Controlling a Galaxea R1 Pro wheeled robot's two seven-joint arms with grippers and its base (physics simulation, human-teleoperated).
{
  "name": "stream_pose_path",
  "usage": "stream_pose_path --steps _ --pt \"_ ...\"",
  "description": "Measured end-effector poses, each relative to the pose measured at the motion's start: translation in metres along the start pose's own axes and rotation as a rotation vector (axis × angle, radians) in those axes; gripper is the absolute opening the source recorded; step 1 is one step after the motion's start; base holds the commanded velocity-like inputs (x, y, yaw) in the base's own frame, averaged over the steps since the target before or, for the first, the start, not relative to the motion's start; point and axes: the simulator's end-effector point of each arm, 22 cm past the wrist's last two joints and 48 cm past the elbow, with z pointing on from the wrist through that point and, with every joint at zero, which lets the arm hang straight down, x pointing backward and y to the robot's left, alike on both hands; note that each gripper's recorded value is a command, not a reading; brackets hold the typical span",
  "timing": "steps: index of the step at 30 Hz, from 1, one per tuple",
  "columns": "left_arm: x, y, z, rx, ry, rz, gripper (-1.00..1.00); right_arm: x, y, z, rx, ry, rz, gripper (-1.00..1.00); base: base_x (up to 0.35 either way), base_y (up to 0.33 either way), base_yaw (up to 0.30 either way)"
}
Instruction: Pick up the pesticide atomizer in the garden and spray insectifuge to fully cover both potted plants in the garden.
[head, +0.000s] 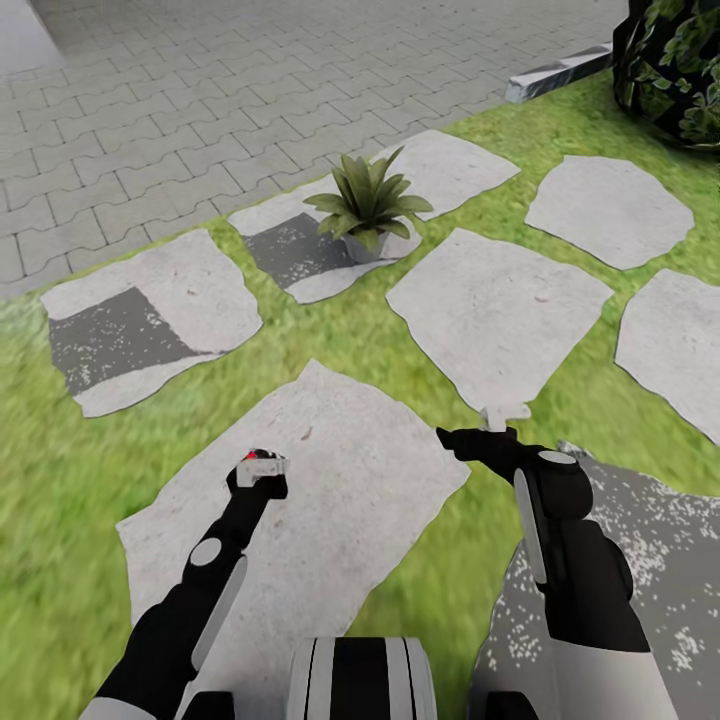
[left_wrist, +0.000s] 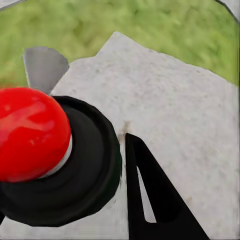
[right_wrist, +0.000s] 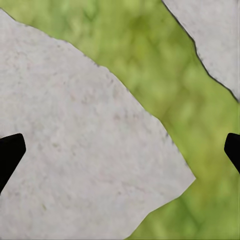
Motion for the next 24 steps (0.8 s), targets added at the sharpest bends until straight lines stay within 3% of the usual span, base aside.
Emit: stream_pose_path --steps 3,8,15,24 --pt "-0.003 0.000 -0.002 -0.014 0.014 -0.005 -1.00 0.001 0.001 -0.002 -0.002 0.001 -0.002 1.00 0.000 0.000 0.000" --pt "-0.019 0.007 -0.004 -0.058 -0.009 0.000 -1.00 0.000 0.003 -0.005 -0.004 -0.003 -0.005 1.00 0.000 0.000 0.000" --pt "-0.034 0.006 -0.007 -0.065 -0.054 0.054 -1.00 -0.005 0.004 -0.009 -0.004 -0.013 -0.007 1.00 0.000 0.000 0.000" --pt "-0.041 0.005 -0.011 -0.065 -0.090 0.062 -1.00 -0.013 0.005 -0.015 -0.004 -0.028 -0.009 1.00 0.000 0.000 0.000"
